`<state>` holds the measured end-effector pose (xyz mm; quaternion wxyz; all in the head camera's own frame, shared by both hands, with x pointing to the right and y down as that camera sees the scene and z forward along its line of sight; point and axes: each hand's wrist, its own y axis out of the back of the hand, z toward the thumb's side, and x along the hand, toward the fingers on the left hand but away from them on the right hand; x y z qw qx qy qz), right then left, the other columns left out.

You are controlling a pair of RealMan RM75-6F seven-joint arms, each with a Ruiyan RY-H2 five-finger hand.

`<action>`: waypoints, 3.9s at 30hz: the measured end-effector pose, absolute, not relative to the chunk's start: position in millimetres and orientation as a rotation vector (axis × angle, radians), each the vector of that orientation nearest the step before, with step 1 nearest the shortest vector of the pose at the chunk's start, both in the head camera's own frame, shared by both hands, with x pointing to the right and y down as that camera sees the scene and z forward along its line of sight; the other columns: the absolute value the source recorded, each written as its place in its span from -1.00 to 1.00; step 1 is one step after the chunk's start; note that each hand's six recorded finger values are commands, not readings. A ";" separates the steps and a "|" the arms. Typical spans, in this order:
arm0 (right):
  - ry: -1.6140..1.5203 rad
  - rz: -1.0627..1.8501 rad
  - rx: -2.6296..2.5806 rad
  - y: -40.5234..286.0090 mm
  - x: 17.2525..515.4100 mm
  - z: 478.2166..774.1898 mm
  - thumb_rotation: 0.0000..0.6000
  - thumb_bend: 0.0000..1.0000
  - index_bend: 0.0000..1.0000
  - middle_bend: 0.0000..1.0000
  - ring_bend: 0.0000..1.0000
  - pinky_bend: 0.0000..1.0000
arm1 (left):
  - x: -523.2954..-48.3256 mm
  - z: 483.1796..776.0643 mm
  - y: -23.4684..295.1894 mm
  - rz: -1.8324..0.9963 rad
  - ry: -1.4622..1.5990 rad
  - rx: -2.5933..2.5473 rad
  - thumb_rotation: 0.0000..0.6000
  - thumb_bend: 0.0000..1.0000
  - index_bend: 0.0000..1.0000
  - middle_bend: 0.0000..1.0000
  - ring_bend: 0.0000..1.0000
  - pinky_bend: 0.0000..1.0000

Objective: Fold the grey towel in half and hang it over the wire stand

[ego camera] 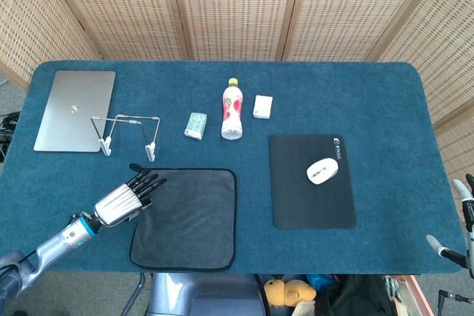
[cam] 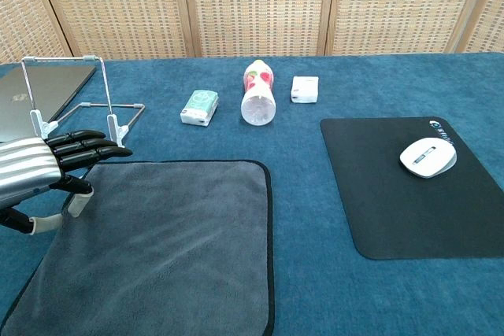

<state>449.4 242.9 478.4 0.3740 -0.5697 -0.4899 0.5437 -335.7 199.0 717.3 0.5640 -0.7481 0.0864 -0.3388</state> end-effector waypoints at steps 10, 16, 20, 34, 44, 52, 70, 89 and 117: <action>-1.260 1.396 -1.466 242.2 450.9 478.3 1.00 -1.00 -1.00 -1.00 -1.00 -1.00 | -304.6 707.4 192.7 -0.688 0.210 -1.735 1.00 -0.19 0.32 -1.00 -1.00 -1.00; -1.267 1.402 -1.470 241.1 453.4 478.7 1.00 -1.00 -1.00 -1.00 -1.00 -1.00 | -278.3 701.1 188.9 -0.626 0.210 -1.723 1.00 -0.19 0.32 -1.00 -1.00 -1.00; -1.273 1.406 -1.473 240.3 455.3 479.1 1.00 -1.00 -1.00 -1.00 -1.00 -1.00 | -256.2 699.6 185.0 -0.594 0.202 -1.721 1.00 -0.19 0.32 -1.00 -1.00 -1.00; -1.283 1.429 -1.479 237.3 460.9 482.6 1.00 -1.00 -1.00 -1.00 -1.00 -1.00 | -179.4 711.1 181.7 -0.539 0.216 -1.791 1.00 -0.20 0.34 -1.00 -1.00 -1.00; -1.289 1.437 -1.474 237.1 463.3 482.8 1.00 -1.00 -1.00 -1.00 -1.00 -1.00 | -140.4 724.8 180.1 -0.543 0.199 -1.808 1.00 -0.21 0.33 -1.00 -1.00 -1.00; -1.299 1.434 -1.469 237.9 465.3 480.5 1.00 -1.00 -1.00 -1.00 -1.00 -1.00 | -127.6 729.8 176.5 -0.568 0.211 -1.809 1.00 -0.24 0.27 -1.00 -1.00 -1.00; -1.304 1.434 -1.470 238.4 466.5 478.7 1.00 -1.00 -1.00 -1.00 -1.00 -1.00 | -127.8 713.6 166.8 -0.535 0.262 -1.816 1.00 -0.37 -1.00 -1.00 -1.00 -1.00; -1.283 1.436 -1.479 239.7 461.2 481.3 1.00 -1.00 -1.00 -1.00 -1.00 -1.00 | -197.1 642.3 183.7 -0.465 0.102 -1.852 1.00 -0.36 -0.49 -1.00 -1.00 -1.00; -1.294 1.433 -1.485 239.8 463.4 479.2 1.00 -1.00 -1.00 -1.00 -1.00 -1.00 | -203.8 673.0 240.3 -0.496 -0.077 -1.882 1.00 -0.20 -0.20 -1.00 -1.00 -1.00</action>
